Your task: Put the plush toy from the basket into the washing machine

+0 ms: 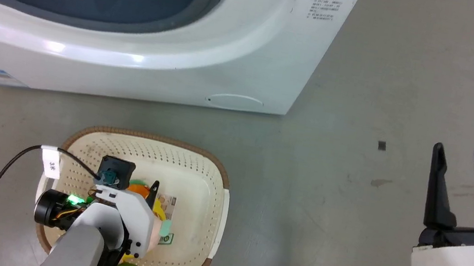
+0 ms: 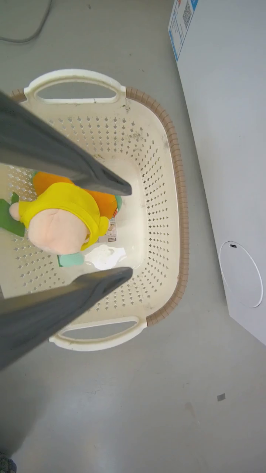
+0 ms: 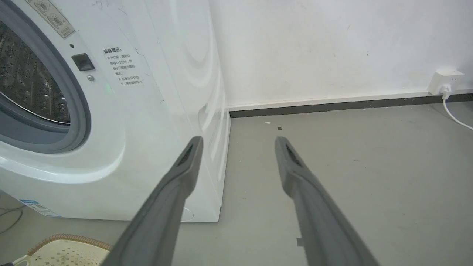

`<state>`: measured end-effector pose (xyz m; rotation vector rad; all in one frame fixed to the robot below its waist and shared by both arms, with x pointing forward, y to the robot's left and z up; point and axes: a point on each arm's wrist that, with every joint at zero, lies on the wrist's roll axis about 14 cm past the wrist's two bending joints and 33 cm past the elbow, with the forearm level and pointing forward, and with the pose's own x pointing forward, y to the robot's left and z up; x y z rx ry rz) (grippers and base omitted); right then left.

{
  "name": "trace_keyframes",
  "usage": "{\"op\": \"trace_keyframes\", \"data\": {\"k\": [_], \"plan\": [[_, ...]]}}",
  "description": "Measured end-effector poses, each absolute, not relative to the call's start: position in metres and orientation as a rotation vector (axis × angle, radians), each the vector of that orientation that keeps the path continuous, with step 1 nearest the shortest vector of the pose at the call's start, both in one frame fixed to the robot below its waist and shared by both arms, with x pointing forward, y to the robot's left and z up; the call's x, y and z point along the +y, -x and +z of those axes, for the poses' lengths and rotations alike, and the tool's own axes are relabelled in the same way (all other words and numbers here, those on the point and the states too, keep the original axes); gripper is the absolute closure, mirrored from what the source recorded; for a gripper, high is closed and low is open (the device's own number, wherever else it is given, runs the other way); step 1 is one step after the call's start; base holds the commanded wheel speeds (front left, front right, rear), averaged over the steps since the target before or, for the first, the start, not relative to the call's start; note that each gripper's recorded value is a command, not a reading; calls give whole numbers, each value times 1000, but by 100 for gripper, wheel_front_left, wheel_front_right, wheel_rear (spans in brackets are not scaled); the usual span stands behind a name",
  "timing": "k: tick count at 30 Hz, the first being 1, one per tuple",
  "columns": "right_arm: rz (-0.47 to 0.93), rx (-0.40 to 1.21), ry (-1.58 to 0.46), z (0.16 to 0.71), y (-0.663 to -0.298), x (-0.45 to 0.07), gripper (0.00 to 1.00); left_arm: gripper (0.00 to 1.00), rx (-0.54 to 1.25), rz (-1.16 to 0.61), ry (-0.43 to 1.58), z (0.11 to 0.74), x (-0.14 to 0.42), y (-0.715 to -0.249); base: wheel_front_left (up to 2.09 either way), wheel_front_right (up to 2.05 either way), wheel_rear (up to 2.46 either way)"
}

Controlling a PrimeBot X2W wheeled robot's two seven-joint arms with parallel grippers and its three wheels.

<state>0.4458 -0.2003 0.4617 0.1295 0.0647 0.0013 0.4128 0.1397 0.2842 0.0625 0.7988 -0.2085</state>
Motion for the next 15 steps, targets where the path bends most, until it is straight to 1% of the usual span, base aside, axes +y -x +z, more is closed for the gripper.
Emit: {"op": "trace_keyframes", "data": {"k": [15], "plan": [[-26,68,-151,438,-469,-208,0,0,1023,-244,-70,220,137,-394,0,0,0]]}}
